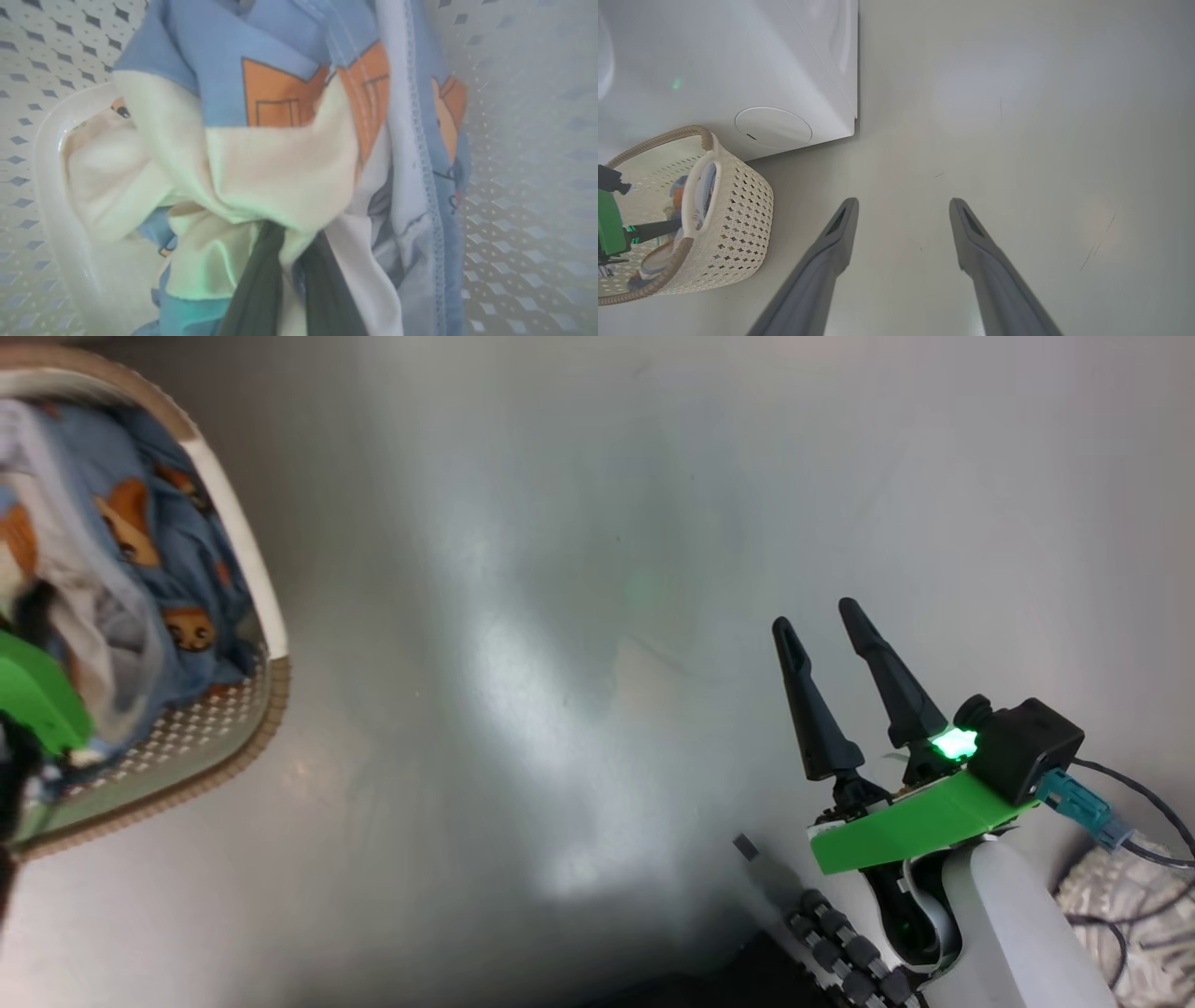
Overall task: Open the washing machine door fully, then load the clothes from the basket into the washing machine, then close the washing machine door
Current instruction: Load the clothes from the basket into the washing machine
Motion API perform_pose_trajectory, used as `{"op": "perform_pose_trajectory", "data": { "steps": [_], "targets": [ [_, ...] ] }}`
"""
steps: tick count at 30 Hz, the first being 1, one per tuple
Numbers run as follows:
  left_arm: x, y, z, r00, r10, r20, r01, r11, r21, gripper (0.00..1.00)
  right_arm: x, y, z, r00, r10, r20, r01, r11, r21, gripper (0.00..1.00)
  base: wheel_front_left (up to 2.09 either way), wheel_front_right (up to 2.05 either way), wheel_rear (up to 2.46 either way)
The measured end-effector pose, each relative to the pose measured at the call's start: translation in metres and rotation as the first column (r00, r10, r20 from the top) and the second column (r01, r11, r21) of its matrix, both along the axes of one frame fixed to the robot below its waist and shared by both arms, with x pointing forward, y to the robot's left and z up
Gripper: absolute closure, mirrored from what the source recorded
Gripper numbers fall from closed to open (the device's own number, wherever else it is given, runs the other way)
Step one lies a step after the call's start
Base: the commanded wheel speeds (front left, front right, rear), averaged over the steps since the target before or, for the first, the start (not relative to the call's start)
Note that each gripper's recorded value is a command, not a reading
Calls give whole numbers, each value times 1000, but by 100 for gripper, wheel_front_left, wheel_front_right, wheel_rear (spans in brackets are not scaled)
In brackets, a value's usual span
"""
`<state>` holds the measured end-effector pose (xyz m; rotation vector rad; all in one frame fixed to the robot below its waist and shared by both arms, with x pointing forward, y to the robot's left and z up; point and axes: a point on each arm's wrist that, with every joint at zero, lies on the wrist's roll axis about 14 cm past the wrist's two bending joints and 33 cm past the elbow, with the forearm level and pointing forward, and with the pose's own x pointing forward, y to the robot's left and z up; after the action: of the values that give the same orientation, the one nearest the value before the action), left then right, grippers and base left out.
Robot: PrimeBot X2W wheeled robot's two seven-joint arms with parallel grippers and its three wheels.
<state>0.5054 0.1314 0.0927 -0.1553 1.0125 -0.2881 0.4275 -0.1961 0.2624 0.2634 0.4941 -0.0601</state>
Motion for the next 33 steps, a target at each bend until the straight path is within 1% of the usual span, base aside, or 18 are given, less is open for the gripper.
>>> {"op": "perform_pose_trajectory", "data": {
  "steps": [5, 12, 17, 23, 29, 33],
  "targets": [
    [-15, -3, 23, 998, 54, 39, -52, 998, -47, 100, 8, 5, 14, 999, 19, 42, -19, 1000, -3, 0, 0, 0, 0],
    [-19, -5, 71, 978, 148, 148, -129, 983, -132, 100, 17, 7, 40, 994, 29, 106, -27, 1000, -14, 0, 0, 0, 0],
    [-20, -6, 106, 961, 182, 207, -146, 974, -175, 100, 22, 8, 61, 987, 43, 155, -38, 999, -31, 0, 0, 0, 0],
    [4, 7, 167, 898, 252, 362, -177, 958, -226, 100, 22, 14, 82, 978, 53, 202, -48, 998, -29, 0, 0, 0, 0],
    [-5, 17, 207, 846, 289, 449, -199, 951, -239, 100, 22, 22, 102, 967, 69, 244, -65, 998, -22, 0, 0, 0, 0],
    [-5, 23, 238, 794, 318, 518, -210, 944, -256, 100, 21, 26, 115, 959, 76, 272, -74, 997, -18, 0, 0, 0, 0]
  ]
}}
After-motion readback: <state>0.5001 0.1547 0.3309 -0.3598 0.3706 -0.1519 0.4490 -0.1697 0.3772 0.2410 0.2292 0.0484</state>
